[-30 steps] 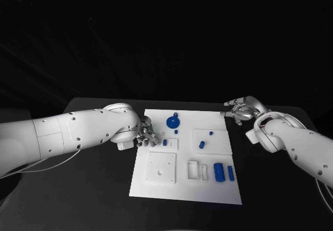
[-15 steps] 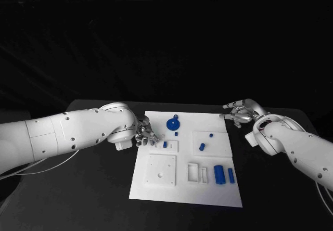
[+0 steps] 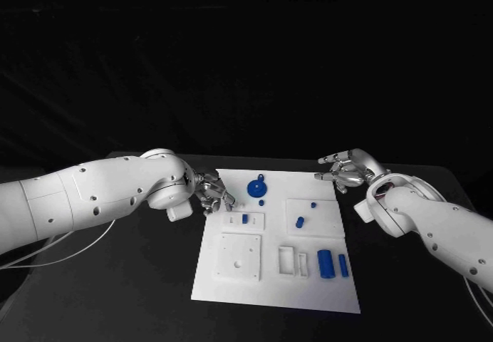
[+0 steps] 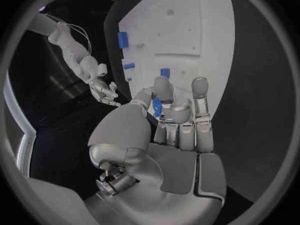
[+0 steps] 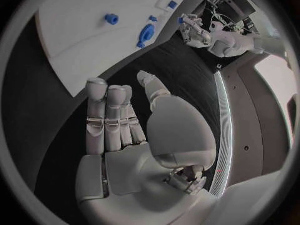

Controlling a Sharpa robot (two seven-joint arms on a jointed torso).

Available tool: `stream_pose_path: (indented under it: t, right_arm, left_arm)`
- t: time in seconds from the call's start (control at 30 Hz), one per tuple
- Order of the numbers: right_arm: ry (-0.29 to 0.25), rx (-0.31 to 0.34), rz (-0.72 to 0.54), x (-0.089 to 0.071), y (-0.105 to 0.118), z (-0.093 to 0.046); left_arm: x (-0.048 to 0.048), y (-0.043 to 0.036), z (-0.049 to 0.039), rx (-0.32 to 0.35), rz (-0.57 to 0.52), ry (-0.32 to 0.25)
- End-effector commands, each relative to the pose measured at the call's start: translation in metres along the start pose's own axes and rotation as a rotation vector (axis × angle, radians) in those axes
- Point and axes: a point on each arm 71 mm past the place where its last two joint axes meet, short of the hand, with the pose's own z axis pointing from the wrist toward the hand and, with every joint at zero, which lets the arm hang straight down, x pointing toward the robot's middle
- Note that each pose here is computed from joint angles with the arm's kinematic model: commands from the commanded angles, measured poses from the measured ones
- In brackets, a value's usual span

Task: Assemble the parts on the task board

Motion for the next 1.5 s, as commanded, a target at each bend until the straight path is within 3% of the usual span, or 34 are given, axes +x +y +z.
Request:
stream_pose_path:
  t: [0.03, 0.3, 0.63, 0.87, 1.07, 1.5]
  right_arm:
    - [-0.001, -0.08, -0.034, 0.005, 0.014, -0.002]
    - [0.046, -0.238, -0.099, 0.027, 0.057, -0.015]
    - [0.119, -0.391, -0.2, 0.059, 0.097, -0.032]
    - [0.164, -0.464, -0.234, 0.077, 0.116, -0.043]
    - [0.169, -0.504, -0.226, 0.083, 0.126, -0.049]
    - [0.196, -0.537, -0.198, 0.093, 0.136, -0.055]
  left_arm:
    - [0.0037, -0.0114, -0.0038, 0.201, -0.127, 0.117]
    - [-0.0012, -0.0081, -0.014, 0.384, -0.296, 0.234]
    - [0.0009, 0.0006, -0.0214, 0.492, -0.422, 0.361]
    - [0.0048, 0.0032, -0.0206, 0.51, -0.447, 0.395]
    - [0.0057, 0.0043, -0.0198, 0.505, -0.442, 0.395]
    - [0.0075, 0.0026, -0.0177, 0.494, -0.42, 0.385]
